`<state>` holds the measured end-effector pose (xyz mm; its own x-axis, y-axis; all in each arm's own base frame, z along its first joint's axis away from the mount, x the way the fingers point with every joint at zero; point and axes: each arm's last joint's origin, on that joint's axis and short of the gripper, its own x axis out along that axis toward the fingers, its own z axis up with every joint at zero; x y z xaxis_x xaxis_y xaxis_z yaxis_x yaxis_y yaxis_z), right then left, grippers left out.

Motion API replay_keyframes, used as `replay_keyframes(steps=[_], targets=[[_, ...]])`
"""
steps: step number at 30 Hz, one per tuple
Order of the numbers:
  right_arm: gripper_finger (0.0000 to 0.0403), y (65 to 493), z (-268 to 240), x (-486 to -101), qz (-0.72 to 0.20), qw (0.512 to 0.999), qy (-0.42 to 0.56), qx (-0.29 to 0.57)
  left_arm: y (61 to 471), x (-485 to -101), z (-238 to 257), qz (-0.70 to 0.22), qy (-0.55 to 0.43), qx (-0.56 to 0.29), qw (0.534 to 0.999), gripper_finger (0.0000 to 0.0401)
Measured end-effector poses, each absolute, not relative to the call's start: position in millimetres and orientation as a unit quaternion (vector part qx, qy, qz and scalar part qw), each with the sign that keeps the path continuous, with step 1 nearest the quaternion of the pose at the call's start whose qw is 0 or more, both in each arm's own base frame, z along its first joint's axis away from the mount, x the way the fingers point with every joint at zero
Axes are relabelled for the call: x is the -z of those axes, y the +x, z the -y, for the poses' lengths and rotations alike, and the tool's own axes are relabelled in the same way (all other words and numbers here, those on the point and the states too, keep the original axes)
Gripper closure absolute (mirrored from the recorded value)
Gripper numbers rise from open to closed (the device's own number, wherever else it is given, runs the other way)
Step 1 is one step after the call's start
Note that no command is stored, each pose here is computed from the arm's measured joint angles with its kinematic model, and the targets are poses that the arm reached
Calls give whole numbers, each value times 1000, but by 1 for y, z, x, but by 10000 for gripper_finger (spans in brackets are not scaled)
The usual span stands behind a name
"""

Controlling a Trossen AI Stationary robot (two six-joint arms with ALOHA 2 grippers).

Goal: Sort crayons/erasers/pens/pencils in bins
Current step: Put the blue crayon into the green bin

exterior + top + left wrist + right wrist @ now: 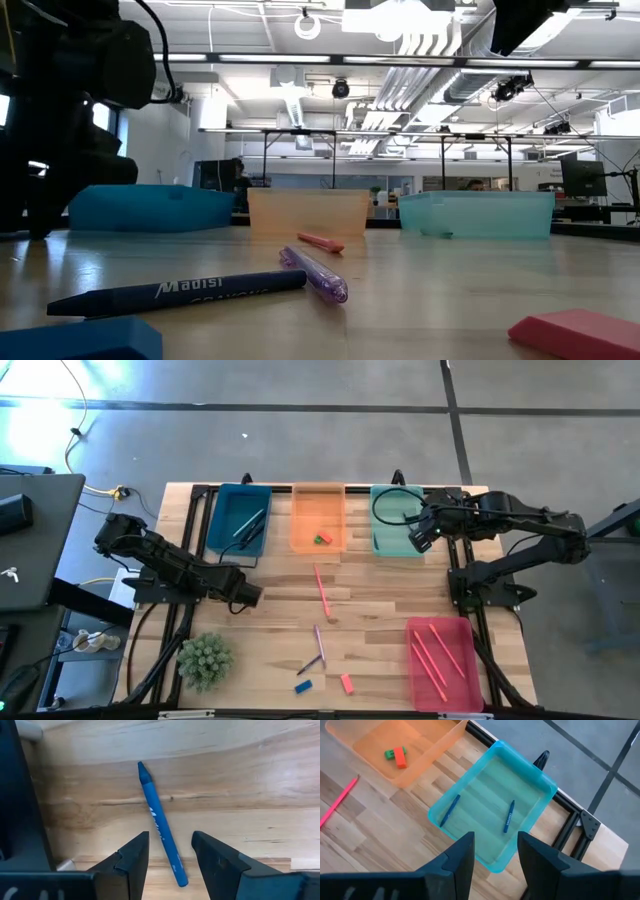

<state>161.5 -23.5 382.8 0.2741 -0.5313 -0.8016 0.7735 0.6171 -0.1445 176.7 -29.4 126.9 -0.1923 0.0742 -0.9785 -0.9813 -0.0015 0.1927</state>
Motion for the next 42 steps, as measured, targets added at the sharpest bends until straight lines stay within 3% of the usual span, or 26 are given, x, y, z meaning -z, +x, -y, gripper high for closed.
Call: replay_keyframes(steps=[6, 22, 42], targets=[[262, 162, 24, -383, -438, 786, 136, 414, 178, -126, 32, -518, -444, -562, 467, 258], [262, 163, 24, -383, -437, 790, 131, 409, 183, -126, 32, -520, -425, -536, 511, 370], [262, 164, 24, -384, -431, 793, 134, 408, 187, -133, 32, -543, -393, -475, 570, 382]])
